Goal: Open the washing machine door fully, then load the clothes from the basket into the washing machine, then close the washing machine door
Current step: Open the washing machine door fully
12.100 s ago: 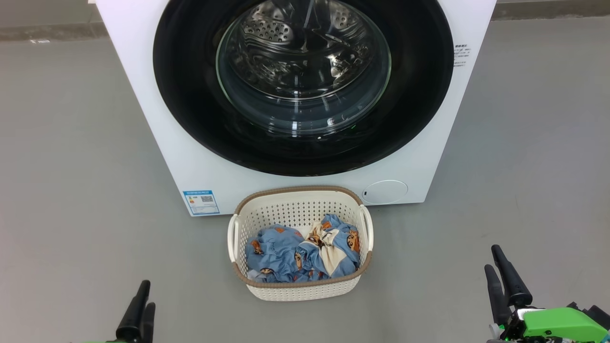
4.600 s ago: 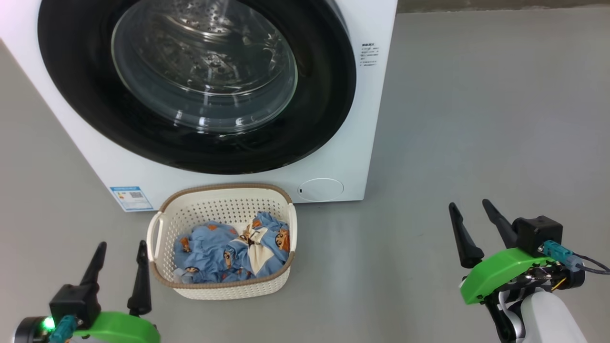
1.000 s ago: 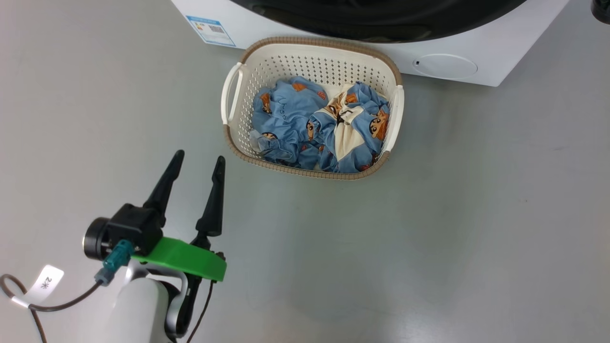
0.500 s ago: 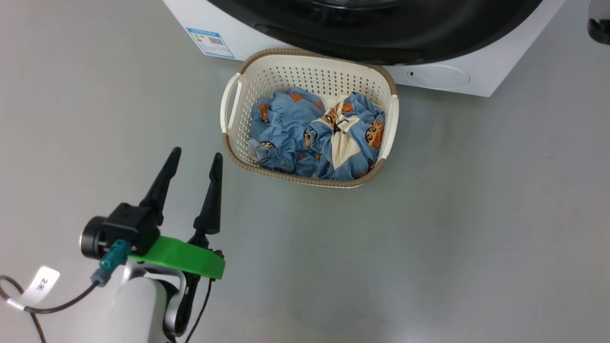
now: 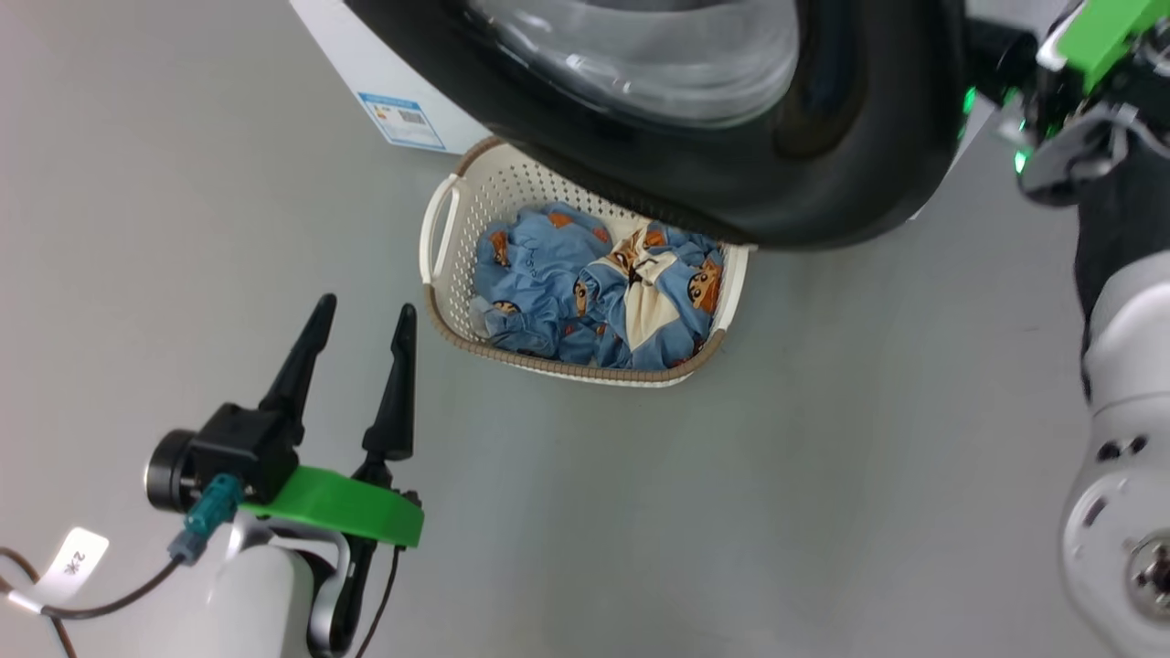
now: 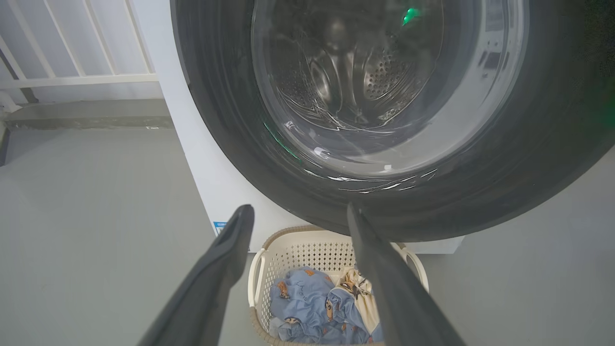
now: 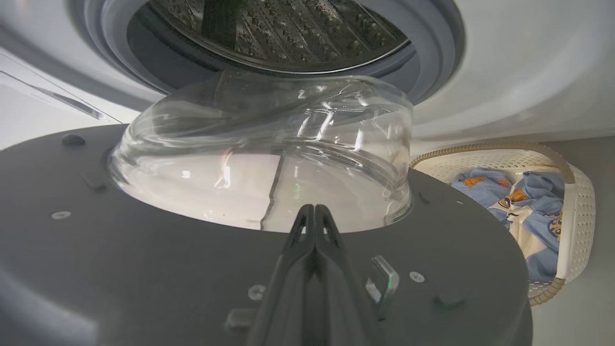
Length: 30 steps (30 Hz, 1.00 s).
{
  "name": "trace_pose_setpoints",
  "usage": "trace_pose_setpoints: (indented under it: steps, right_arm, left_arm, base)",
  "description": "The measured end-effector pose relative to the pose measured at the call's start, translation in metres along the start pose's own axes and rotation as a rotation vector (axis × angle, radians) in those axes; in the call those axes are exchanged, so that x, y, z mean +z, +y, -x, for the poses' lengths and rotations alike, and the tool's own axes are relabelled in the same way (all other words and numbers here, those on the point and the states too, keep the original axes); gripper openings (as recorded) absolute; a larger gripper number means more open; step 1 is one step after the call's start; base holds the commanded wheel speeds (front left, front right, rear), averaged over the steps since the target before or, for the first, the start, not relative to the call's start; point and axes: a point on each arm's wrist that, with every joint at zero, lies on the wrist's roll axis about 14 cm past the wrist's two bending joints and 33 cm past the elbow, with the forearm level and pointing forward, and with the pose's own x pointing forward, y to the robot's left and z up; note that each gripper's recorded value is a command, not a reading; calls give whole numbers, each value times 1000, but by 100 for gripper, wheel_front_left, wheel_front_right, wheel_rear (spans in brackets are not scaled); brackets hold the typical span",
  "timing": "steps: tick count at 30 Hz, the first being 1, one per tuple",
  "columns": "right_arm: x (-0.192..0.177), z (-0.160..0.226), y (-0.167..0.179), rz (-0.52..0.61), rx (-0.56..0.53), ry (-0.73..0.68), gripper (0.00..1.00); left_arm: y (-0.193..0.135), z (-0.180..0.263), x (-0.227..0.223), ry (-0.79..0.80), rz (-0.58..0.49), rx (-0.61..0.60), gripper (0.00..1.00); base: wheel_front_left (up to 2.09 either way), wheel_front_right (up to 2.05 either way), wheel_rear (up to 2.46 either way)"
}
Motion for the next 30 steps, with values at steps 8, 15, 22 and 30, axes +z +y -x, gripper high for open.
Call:
trace_pose_setpoints:
  steps: [8,15,22,30]
  right_arm:
    - [-28,28,-2,50,21,88,0]
    - [-73,28,3,71,69,212,0]
    - [-106,21,10,83,111,282,0]
    - [-154,18,20,94,156,375,0]
  left_arm:
    - [0,8,5,-10,3,1,100]
    - [0,11,15,-35,3,-2,100]
    - [2,19,14,-30,3,2,100]
    - [4,27,20,-42,-7,8,100]
  base:
    - [0,0,0]
    - [0,0,0]
    - [0,0,0]
    - [0,0,0]
